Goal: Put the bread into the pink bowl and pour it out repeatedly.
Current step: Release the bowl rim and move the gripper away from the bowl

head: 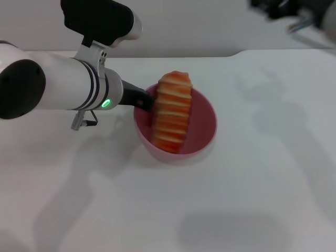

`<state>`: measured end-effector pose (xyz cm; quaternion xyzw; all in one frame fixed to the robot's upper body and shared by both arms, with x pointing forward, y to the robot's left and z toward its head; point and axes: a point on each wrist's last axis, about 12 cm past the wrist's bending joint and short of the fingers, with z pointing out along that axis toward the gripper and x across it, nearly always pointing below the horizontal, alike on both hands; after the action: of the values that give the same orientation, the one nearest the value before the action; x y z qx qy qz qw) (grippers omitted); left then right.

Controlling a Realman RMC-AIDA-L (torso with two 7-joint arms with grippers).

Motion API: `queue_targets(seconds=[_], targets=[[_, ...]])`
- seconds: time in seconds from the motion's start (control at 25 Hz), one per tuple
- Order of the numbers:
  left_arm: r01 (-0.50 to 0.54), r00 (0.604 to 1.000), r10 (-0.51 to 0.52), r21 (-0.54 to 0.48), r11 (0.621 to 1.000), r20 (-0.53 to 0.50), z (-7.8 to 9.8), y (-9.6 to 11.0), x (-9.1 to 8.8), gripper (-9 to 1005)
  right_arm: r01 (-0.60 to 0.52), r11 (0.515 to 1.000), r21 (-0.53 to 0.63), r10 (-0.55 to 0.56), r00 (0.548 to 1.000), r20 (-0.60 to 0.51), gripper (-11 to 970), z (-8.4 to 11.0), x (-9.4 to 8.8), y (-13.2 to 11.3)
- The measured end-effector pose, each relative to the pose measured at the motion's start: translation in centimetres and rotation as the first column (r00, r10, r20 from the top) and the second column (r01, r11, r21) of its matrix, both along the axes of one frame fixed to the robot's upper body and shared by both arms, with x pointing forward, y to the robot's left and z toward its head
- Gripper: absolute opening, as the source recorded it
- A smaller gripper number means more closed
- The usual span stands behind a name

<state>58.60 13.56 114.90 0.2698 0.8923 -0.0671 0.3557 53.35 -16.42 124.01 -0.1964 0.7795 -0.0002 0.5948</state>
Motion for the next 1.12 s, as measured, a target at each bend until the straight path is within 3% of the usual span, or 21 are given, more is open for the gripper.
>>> queue_targets(seconds=[0.08, 0.2, 0.44, 0.48, 0.52, 0.64, 0.8, 1.12], targets=[[0.002, 1.0, -0.002, -0.001, 1.0, 0.001, 0.0, 0.0, 0.0, 41, 0.036, 0.999, 0.014, -0.037, 0.997, 0.071, 739, 0.4, -0.1, -1.6], [0.001, 1.0, -0.001, -0.003, 1.0, 0.002, -0.1, 0.0, 0.0, 41, 0.053, 0.998, 0.031, -0.057, 0.99, 0.13, 739, -0.6, 0.0, -3.2], [-0.01, 1.0, 0.01, 0.007, 1.0, -0.014, -0.9, 0.3, 0.2, 41, 0.004, 0.992, 0.13, -0.042, 0.955, 0.293, 739, -5.5, -0.7, -6.6], [-0.014, 1.0, 0.014, 0.006, 1.0, -0.017, -1.0, 0.3, 0.2, 41, -0.021, 0.987, 0.158, -0.035, 0.939, 0.342, 739, -7.6, -1.4, -7.9], [-0.014, 1.0, 0.014, 0.006, 1.0, -0.017, -1.0, 0.3, 0.2, 41, -0.021, 0.987, 0.158, -0.035, 0.939, 0.342, 738, -7.6, -1.4, -7.9], [-0.015, 1.0, 0.015, 0.003, 1.0, -0.02, -1.2, 0.2, 0.1, 41, -0.037, 0.985, 0.169, -0.029, 0.928, 0.372, 738, -10.4, -2.2, -9.3], [-0.022, 0.999, 0.021, -0.013, 1.0, -0.027, -1.2, 0.0, 0.1, 41, 0.012, 0.988, 0.155, -0.064, 0.941, 0.333, 738, -13.6, -2.7, -10.5], [-0.023, 0.998, 0.02, -0.047, 0.999, -0.065, -1.4, -0.5, -0.1, 41, 0.074, 0.989, 0.128, -0.115, 0.93, 0.35, 738, -15.2, -3.6, -10.0]])
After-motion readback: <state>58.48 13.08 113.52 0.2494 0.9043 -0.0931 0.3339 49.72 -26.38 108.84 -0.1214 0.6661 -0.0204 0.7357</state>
